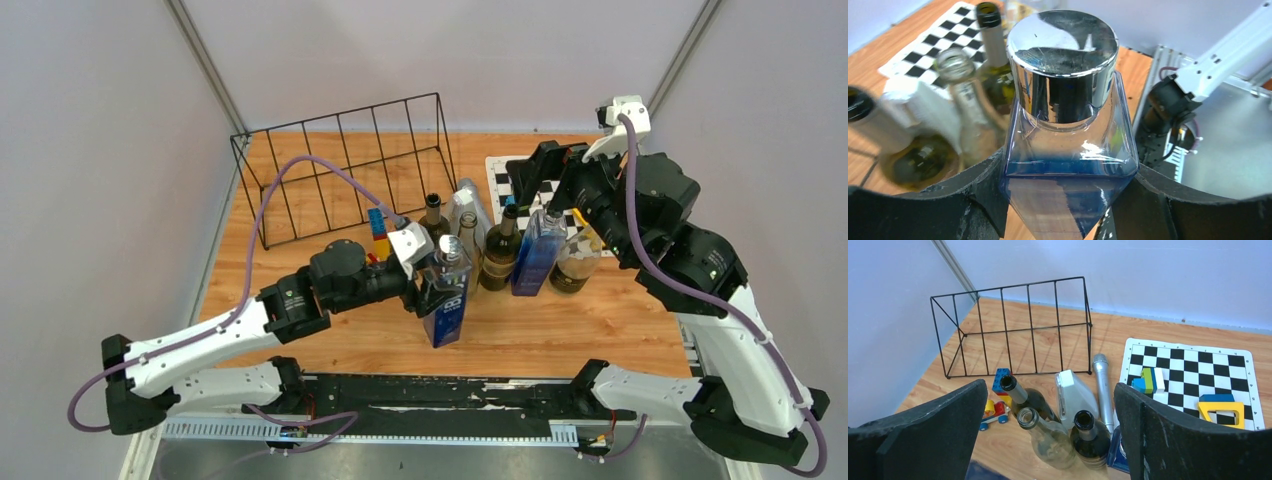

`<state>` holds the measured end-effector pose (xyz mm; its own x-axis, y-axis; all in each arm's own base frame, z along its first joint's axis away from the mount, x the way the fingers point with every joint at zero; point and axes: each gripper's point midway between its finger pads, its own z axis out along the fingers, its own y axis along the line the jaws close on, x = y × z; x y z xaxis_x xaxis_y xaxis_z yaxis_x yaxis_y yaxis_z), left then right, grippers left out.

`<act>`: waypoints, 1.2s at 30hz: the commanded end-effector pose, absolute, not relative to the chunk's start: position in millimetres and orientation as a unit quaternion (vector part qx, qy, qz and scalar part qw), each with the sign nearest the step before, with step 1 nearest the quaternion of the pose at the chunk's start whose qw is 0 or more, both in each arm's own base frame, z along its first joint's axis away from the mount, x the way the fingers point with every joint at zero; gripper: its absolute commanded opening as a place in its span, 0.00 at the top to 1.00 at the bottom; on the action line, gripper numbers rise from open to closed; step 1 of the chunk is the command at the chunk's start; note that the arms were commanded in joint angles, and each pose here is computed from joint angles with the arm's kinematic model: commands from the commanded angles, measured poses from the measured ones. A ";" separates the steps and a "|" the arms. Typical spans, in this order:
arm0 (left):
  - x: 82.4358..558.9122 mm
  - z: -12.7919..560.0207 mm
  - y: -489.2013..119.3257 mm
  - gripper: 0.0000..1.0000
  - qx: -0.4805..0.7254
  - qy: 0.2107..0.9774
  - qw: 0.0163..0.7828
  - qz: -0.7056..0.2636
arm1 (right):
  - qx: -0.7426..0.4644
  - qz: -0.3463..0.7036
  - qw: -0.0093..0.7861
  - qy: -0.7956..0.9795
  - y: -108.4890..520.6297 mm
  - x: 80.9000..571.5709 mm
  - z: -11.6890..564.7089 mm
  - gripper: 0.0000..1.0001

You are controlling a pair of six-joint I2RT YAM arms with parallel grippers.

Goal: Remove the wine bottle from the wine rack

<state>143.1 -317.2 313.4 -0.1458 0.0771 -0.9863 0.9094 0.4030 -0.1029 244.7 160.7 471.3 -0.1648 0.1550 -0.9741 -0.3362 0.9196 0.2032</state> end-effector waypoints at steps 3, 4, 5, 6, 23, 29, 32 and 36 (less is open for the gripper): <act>118.2 388.4 -366.5 1.00 0.359 0.509 0.598 -0.504 | -0.029 0.213 0.670 0.711 149.0 238.2 503.9 0.01; 117.9 388.3 -374.5 1.00 0.361 0.499 0.601 -0.509 | -0.029 0.217 0.671 0.708 148.6 236.8 505.9 0.01; 116.5 392.7 -378.1 1.00 0.360 0.487 0.606 -0.516 | -0.030 0.219 0.671 0.707 148.5 235.6 506.8 0.01; 118.8 386.2 -385.6 1.00 0.365 0.489 0.604 -0.513 | -0.032 0.221 0.671 0.707 148.5 234.5 506.9 0.01; 154.2 360.0 -447.5 1.00 0.367 0.443 0.660 -0.483 | -0.040 0.221 0.667 0.710 147.1 230.4 498.5 0.01; 174.7 351.2 -448.5 1.00 0.363 0.454 0.667 -0.466 | -0.045 0.217 0.666 0.712 148.2 231.6 495.5 0.01; 183.2 348.5 -448.1 1.00 0.362 0.456 0.670 -0.460 | -0.047 0.213 0.665 0.714 148.7 232.5 492.7 0.01; 190.7 343.8 -449.7 1.00 0.368 0.463 0.672 -0.445 | -0.049 0.210 0.663 0.717 149.5 233.8 489.3 0.01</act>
